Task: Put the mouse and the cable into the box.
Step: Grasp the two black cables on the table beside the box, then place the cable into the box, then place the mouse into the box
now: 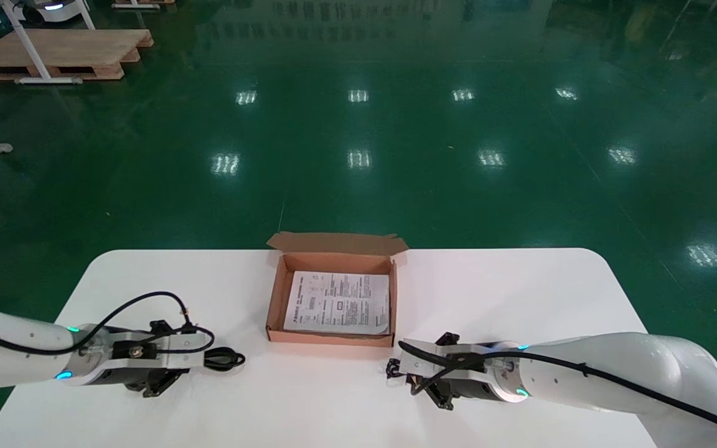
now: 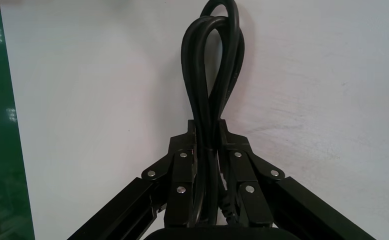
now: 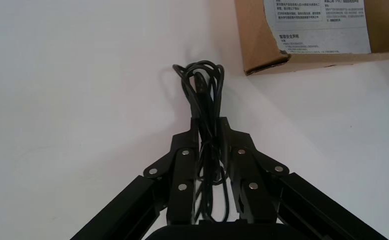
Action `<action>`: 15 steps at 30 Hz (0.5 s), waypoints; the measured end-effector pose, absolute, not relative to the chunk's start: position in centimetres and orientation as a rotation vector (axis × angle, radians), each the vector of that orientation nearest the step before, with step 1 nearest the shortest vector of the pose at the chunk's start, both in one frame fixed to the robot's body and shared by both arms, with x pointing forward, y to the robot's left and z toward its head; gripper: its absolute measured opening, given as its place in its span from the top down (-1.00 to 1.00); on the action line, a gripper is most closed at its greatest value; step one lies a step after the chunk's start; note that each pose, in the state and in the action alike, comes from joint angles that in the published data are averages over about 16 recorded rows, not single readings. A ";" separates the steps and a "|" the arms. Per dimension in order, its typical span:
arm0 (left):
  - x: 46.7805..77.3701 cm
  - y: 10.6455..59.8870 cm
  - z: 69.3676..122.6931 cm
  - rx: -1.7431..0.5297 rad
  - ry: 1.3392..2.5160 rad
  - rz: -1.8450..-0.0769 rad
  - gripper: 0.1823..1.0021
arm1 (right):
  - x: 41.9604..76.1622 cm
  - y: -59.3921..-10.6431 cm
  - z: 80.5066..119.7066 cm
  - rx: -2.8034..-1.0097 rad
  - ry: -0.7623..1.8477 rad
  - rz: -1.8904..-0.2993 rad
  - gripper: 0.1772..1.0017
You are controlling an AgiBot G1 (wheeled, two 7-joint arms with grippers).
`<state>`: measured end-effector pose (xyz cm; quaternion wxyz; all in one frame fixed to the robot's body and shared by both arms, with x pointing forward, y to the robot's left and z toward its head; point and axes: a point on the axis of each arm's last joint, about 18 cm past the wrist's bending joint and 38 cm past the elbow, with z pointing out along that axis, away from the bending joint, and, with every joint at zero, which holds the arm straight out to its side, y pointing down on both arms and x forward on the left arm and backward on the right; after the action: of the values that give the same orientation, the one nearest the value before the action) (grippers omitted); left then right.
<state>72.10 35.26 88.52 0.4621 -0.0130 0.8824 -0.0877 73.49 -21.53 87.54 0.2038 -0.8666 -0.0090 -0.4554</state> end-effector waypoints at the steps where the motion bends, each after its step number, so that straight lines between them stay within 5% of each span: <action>1: 72.1 35.3 88.5 -0.032 2.170 -0.216 0.66 | 73.5 -21.5 87.5 -2.418 -0.025 -1.270 0.64; 15: 71.9 36.9 90.6 -0.045 2.130 -0.169 0.83 | 74.5 -26.4 89.1 -2.463 0.055 -1.399 0.87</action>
<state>71.95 36.89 90.59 0.4813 -0.0185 0.8736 -0.0694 74.48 -26.38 89.12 0.1538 -0.8590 0.0192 -0.4879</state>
